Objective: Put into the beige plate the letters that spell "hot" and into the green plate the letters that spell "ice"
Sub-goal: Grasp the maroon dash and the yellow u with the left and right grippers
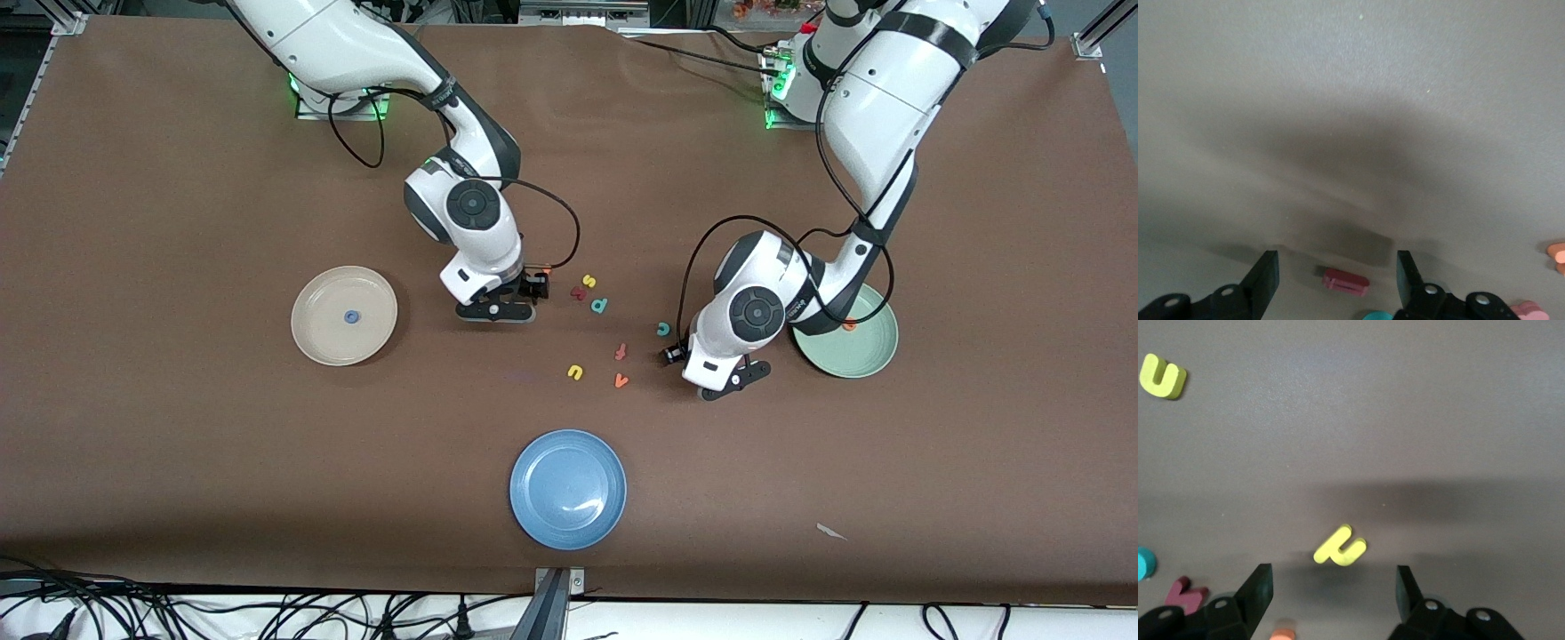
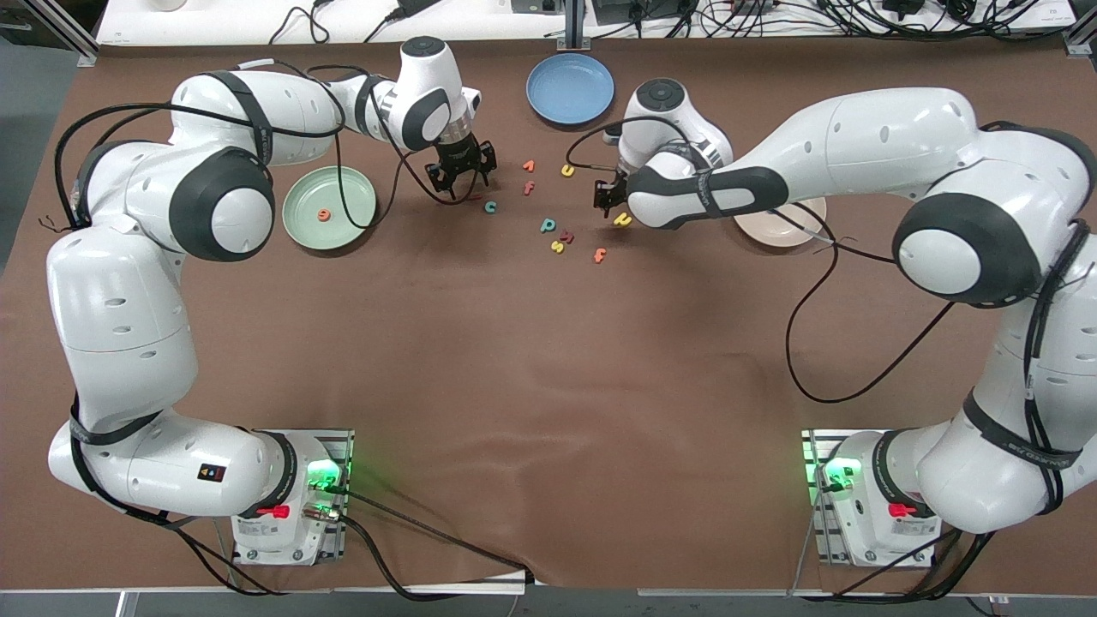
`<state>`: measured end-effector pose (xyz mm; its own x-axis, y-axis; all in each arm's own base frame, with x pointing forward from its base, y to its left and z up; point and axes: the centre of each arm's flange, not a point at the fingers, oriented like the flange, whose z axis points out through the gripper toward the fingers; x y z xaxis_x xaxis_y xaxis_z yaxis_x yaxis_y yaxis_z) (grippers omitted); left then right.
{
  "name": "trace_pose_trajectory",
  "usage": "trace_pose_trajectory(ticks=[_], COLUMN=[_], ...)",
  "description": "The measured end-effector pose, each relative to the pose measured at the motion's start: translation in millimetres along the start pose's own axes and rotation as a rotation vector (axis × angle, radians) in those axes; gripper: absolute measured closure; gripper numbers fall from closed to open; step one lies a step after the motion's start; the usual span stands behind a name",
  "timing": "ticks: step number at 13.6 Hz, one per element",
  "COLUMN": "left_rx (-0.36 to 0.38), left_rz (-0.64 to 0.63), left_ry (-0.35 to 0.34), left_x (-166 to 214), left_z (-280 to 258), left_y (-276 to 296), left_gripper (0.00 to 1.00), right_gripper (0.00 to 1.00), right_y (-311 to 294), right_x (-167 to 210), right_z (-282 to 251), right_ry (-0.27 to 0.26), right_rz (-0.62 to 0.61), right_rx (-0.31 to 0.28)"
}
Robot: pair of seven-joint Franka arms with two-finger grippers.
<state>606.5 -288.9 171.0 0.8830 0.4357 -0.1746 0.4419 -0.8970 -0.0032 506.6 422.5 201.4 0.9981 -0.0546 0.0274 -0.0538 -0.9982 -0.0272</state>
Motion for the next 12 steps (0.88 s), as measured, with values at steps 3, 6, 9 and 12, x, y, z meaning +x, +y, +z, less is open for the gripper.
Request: trace_pose_trajectory(ticks=[3,6,9,12], left_rx=[0.006,0.007,0.006,0.007], left_rz=[-0.02,-0.03,-0.031,-0.034], left_ry=[-0.005,-0.005,-0.005,-0.005], left_x=[-6,-7,-6,-7], left_z=[5,5,4,3], left_y=[4,5,5,5], left_gripper=[0.24,0.27,0.32,0.37], right_gripper=[0.19,0.22,0.25,0.24], right_y=[-2,-1,-1,0], right_x=[-1,0,0,0], right_z=[11,12,13,17], right_ry=[0.002,0.003,0.003,0.0], right_rz=[0.0,0.002,0.002,0.003], right_rx=[-0.016,-0.018,-0.019,-0.021])
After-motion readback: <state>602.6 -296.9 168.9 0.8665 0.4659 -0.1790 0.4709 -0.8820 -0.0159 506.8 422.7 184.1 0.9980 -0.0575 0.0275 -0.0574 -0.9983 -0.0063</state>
